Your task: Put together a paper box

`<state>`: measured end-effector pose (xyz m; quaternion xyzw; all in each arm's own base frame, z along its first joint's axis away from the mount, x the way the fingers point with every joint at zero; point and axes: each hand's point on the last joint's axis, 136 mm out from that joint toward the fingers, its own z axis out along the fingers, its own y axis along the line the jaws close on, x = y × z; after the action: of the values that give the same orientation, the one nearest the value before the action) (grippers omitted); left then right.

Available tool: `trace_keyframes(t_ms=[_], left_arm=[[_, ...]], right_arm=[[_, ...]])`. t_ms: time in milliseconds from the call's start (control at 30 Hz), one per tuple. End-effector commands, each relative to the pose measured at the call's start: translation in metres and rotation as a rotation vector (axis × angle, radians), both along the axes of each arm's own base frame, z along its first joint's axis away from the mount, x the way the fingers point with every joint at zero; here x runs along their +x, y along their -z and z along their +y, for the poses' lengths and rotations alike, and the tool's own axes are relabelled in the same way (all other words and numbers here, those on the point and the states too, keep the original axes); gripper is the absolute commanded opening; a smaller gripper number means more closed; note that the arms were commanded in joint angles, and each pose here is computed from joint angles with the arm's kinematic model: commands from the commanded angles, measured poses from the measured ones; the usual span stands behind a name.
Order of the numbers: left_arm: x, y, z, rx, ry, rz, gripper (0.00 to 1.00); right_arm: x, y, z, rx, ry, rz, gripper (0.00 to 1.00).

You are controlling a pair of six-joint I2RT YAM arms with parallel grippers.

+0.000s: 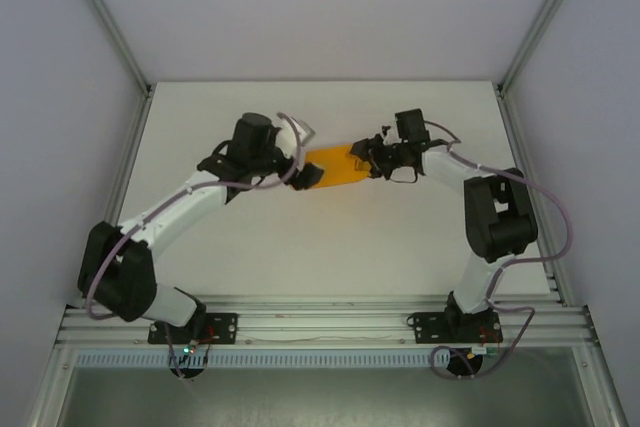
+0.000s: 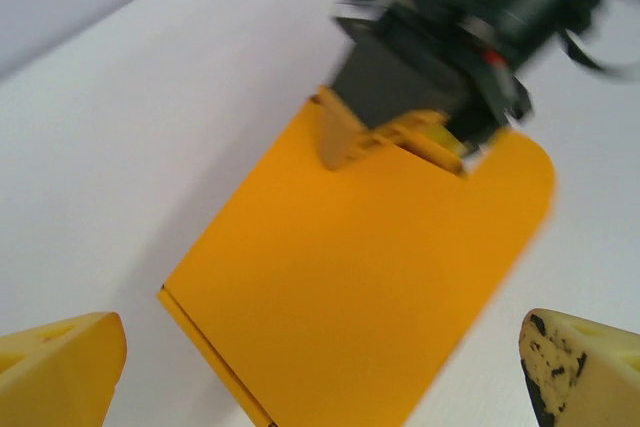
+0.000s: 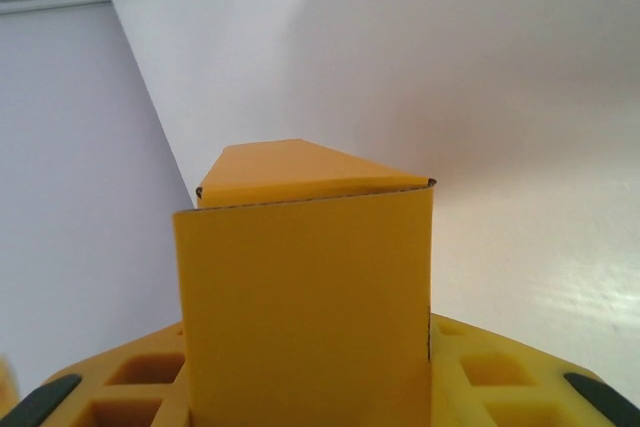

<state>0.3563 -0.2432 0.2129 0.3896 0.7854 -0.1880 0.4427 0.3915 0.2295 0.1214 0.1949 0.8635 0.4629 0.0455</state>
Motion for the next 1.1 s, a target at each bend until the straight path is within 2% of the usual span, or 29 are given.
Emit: trace_keyframes(t_ms=[0, 100, 200, 333, 500, 567, 700, 933, 1067], left_arm=[[-0.02, 0.051, 0.023, 0.409, 0.14, -0.083, 1.0], [-0.023, 0.046, 0.018, 0.476, 0.162, -0.121, 1.0], [-0.032, 0.034, 0.011, 0.462, 0.225, -0.181, 1.0], [-0.043, 0.029, 0.008, 0.46, 0.297, -0.268, 1.0], [-0.059, 0.024, 0.001, 0.432, 0.38, -0.284, 1.0], [-0.054, 0.03, 0.006, 0.463, 0.356, -0.302, 1.0], [-0.046, 0.04, 0.008, 0.51, 0.335, -0.256, 1.0], [-0.028, 0.037, 0.002, 0.511, 0.292, -0.284, 1.0], [-0.023, 0.04, 0.001, 0.52, 0.284, -0.277, 0.92]], right_arm=[[-0.034, -0.008, 0.0, 0.033, -0.011, 0.186, 0.22], [-0.048, -0.021, 0.001, 0.061, -0.02, 0.277, 0.22], [-0.062, -0.023, 0.001, 0.073, -0.004, 0.398, 0.25], [-0.068, -0.032, 0.011, 0.195, 0.018, 0.531, 0.25], [-0.057, -0.035, 0.005, 0.202, 0.09, 0.553, 0.22], [-0.056, -0.043, 0.006, 0.222, 0.093, 0.552, 0.21], [-0.057, -0.053, 0.008, 0.243, 0.093, 0.568, 0.24], [-0.059, -0.065, 0.009, 0.27, 0.095, 0.569, 0.22], [-0.064, -0.071, 0.009, 0.28, 0.08, 0.56, 0.22]])
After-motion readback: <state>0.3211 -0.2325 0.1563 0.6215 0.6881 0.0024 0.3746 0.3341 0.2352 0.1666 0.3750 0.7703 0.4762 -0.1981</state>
